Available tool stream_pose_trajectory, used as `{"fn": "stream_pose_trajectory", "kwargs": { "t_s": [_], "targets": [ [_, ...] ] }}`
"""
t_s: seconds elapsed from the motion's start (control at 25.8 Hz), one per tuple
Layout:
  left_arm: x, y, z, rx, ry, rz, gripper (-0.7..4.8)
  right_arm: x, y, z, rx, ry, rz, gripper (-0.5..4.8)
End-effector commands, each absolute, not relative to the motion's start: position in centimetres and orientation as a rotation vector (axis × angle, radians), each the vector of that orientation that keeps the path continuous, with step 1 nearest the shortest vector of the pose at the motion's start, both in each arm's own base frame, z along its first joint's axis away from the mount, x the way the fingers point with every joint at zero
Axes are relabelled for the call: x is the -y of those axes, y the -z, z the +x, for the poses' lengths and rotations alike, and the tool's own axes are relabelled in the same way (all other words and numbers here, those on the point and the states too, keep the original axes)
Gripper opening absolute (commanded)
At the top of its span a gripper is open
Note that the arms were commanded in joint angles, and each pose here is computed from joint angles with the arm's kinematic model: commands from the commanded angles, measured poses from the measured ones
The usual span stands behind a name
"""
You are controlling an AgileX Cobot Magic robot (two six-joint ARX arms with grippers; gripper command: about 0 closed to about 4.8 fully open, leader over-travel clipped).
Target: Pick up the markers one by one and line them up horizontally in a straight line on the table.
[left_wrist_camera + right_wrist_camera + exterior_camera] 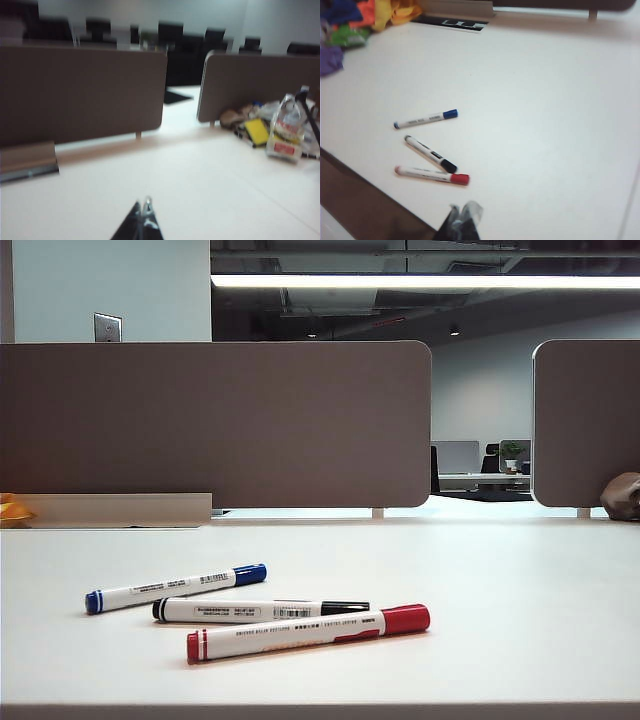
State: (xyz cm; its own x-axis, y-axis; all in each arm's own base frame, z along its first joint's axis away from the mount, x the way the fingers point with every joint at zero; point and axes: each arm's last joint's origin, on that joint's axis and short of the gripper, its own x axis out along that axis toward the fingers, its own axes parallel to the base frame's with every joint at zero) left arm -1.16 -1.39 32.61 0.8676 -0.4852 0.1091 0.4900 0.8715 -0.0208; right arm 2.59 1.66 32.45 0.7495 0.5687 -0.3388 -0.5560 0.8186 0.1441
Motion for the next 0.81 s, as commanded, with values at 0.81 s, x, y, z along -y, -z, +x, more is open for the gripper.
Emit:
{"fn": "stream_pose_trajectory", "kwargs": {
  "t_s": [0.81],
  "targets": [
    [1.3,-31.7,-0.8,-0.19,0.462,-0.069,-0.05,-2.1,-32.0,7.3,-0.808,-0.516,-0.28,-0.01]
  ]
}}
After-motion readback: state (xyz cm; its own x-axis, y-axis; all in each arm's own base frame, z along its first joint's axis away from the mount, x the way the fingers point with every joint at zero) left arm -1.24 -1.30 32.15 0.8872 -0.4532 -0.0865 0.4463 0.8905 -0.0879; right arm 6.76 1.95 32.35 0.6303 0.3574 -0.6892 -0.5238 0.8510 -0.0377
